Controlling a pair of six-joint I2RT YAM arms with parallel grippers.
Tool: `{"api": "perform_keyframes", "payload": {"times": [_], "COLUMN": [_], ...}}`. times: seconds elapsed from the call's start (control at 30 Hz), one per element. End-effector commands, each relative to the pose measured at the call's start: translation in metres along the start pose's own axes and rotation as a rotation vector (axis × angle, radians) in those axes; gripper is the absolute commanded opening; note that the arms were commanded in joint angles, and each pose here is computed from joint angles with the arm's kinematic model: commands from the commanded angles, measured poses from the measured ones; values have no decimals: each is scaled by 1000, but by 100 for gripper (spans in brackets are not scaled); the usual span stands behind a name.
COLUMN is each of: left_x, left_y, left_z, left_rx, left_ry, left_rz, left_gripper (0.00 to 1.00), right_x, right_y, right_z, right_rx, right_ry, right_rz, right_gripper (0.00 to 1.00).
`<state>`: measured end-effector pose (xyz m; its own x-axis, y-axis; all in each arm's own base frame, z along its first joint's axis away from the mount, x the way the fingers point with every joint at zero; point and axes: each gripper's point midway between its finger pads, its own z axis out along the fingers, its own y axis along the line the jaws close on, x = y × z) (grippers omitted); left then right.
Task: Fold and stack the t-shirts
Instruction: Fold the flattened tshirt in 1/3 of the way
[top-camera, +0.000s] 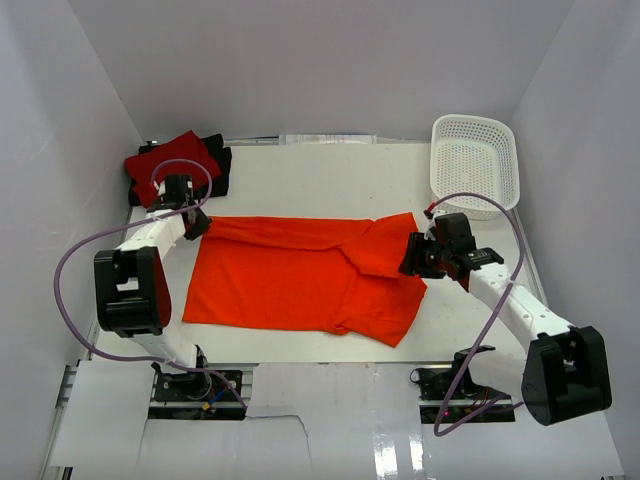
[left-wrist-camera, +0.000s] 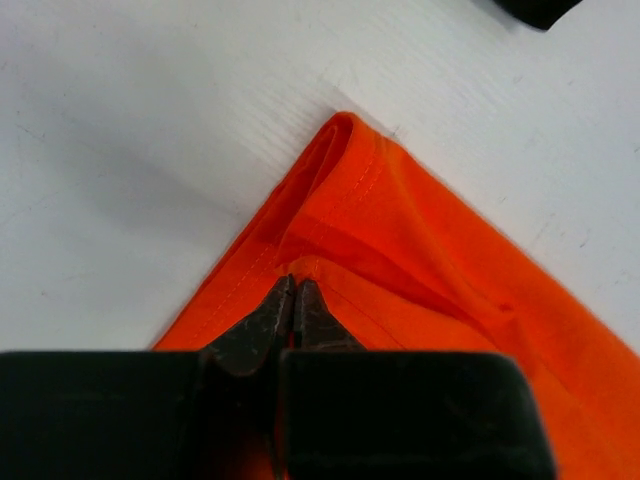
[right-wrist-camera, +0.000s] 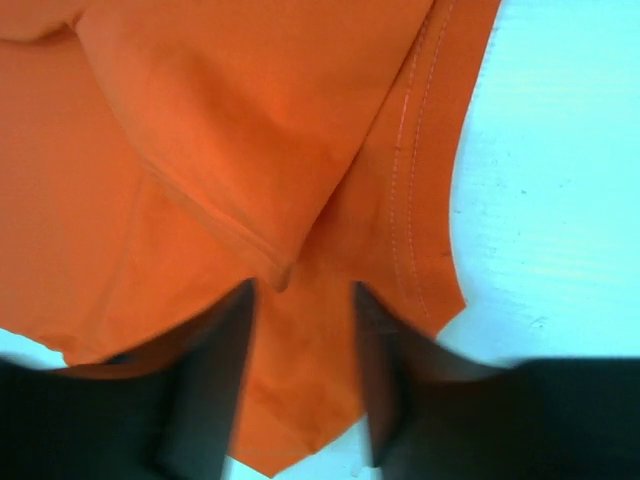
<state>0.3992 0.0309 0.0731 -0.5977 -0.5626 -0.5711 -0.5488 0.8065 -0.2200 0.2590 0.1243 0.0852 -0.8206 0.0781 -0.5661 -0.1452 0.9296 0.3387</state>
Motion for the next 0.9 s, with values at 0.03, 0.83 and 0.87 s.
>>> {"api": "perform_keyframes", "payload": {"times": [0.03,0.83,0.87], "left_x": [13,-75,-72], "left_y": [8,-51,-53], "left_z": [0,2,6], "left_rx": [-30,136,137], "left_ry": [45,-135,-118], "left_rz": [-20,22,30], "left_gripper": [28,50,49], "right_x": [-11,-112,-121], "right_y": [2,6,9], "right_z": [-8,60,63], "right_rx": [23,90,85], "right_ry": [-7,-63,-76], "right_rz": [1,-18,-20], "right_gripper": [69,67,66]}}
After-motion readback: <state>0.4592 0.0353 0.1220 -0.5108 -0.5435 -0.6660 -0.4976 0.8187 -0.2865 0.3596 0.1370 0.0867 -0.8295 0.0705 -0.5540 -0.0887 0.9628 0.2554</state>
